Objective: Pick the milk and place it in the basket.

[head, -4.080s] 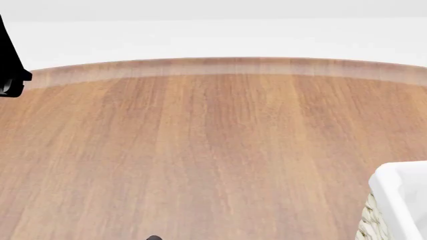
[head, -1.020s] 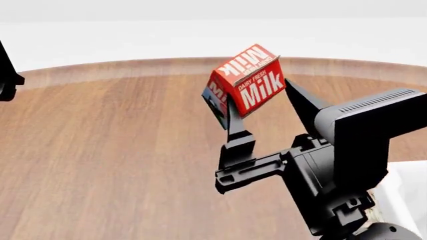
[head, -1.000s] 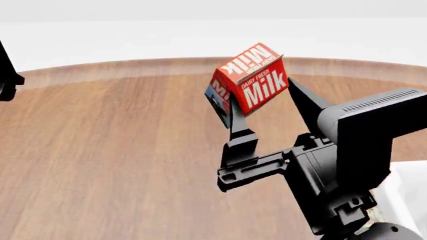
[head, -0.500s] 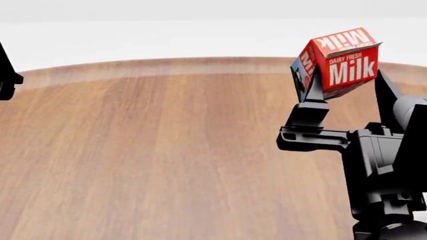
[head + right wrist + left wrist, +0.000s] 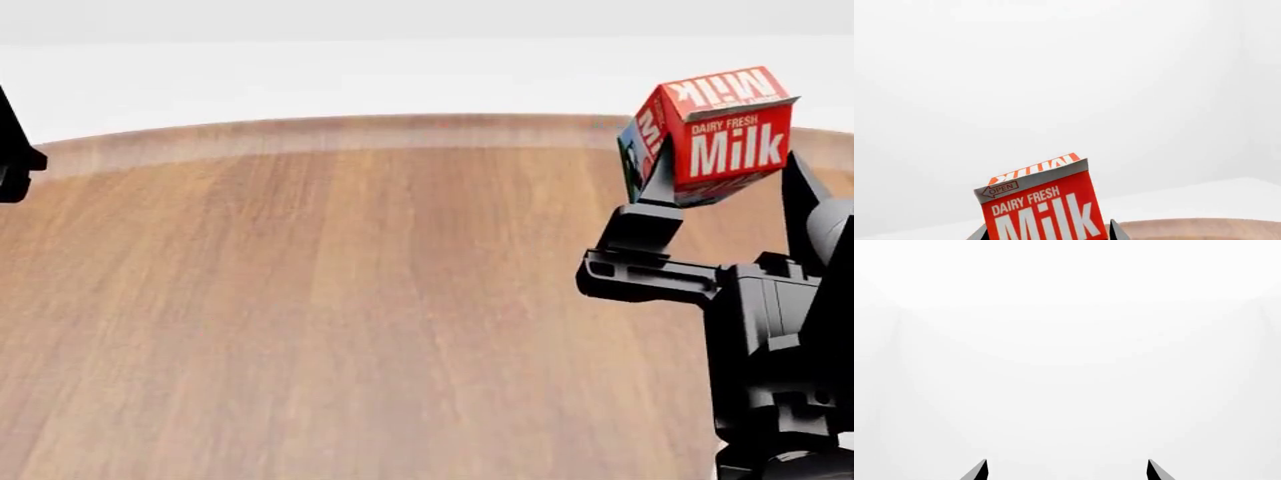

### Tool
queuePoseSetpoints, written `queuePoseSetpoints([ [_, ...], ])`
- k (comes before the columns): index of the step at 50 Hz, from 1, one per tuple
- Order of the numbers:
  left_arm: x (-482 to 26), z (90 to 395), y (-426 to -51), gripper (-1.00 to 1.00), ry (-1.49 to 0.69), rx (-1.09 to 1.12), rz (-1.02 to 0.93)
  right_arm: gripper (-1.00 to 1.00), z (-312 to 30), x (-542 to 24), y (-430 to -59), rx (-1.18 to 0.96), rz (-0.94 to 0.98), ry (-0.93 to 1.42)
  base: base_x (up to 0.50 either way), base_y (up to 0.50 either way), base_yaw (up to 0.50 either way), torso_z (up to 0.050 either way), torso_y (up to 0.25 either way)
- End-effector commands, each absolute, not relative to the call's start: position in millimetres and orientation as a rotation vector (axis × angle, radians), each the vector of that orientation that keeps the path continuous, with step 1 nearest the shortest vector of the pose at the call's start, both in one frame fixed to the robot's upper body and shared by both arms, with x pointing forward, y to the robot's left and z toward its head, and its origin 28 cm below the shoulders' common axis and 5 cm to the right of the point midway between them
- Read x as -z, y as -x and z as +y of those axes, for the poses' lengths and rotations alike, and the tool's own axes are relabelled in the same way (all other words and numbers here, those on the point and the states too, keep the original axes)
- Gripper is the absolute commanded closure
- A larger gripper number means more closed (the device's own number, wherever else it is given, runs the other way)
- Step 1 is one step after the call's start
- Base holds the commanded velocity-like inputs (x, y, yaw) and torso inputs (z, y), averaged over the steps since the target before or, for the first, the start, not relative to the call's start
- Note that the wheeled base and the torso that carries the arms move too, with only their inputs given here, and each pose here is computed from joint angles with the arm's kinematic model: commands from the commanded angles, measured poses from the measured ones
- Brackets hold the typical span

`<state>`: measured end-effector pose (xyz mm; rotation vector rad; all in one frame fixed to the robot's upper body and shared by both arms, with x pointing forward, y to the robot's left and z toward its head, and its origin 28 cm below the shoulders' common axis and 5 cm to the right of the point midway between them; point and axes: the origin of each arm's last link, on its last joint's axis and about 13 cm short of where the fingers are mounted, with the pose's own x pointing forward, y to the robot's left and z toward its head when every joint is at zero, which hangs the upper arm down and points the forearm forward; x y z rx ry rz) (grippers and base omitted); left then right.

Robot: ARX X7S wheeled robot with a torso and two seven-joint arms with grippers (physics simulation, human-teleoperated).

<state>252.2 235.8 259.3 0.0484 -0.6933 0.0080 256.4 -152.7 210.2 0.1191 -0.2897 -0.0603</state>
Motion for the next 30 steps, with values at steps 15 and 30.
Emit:
queuePoseSetpoints([
  [15, -259.0, 235.7, -252.2, -1.0, -0.048, -0.008, -0.692, 1.0, -154.8, -218.3, -255.1, 0.074, -0.34, -0.101, 0.0, 0.0, 0.0, 0.001, 0.002],
  [30, -258.7, 236.1, -252.5, -1.0, -0.048, -0.007, -0.693, 1.0, -159.1, -312.0, -267.7, -0.11, -0.512, 0.007, 0.0, 0.0, 0.0, 0.0, 0.001],
])
